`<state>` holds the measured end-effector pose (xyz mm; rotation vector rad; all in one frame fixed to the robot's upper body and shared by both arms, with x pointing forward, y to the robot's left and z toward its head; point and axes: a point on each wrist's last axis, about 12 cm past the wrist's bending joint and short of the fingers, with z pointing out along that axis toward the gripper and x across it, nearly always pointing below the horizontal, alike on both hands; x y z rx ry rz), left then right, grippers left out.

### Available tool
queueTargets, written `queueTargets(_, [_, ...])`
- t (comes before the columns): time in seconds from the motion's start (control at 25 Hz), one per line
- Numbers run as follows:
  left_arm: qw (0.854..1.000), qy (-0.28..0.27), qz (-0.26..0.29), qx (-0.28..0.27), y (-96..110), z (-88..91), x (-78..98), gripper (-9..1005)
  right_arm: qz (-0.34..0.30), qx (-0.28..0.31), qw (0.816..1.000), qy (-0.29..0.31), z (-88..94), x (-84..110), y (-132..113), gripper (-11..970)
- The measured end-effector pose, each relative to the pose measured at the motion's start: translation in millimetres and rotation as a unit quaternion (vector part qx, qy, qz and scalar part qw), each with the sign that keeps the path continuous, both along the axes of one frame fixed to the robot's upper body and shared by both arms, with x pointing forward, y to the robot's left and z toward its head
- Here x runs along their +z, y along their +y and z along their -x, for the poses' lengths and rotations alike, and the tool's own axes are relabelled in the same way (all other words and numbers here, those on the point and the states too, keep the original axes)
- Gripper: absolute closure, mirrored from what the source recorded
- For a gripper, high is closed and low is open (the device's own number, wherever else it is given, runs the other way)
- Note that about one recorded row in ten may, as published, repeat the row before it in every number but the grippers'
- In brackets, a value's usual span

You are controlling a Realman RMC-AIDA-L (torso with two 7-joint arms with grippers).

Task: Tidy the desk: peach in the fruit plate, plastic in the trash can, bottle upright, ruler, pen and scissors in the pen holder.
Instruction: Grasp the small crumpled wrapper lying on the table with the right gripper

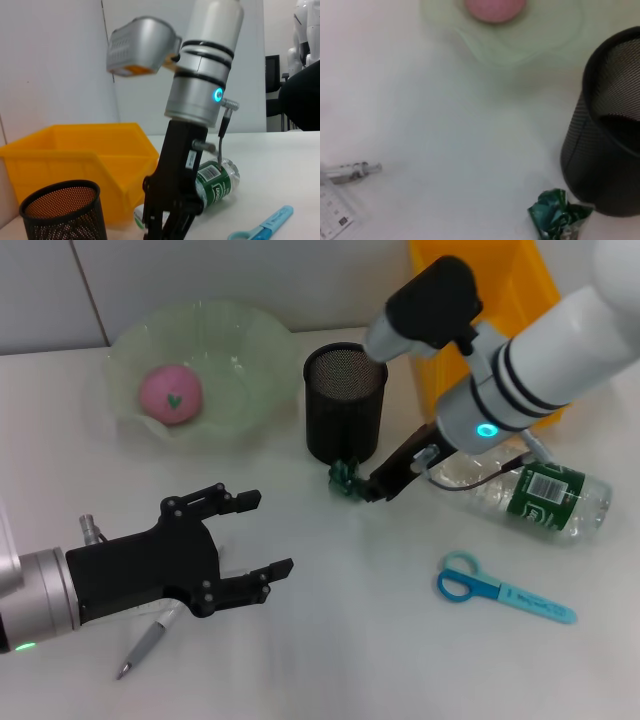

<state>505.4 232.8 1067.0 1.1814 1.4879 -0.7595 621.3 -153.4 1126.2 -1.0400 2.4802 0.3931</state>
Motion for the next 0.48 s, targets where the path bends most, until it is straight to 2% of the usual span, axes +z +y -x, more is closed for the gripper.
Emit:
queueTargets(0.2, [1.000,-0.001,-0.001,0.000,0.1,0.2,-0.4,197,-0.006,-0.007,1.000,-0.008,2.3,2.4,-6.4,735])
queueTargets(0.44, [1.000,0.000,-0.001,-0.002,-0.3,0.4,-1.5,197,-0.018,-0.003,1.000,-0.009,2.6,3.4,-1.0,777])
queueTargets(0.48, [1.000,-0.001,-0.001,-0.003,-0.6,0.2,-1.3,197,-0.022,0.000,1.000,-0.009,2.9,4.2,1.5,740])
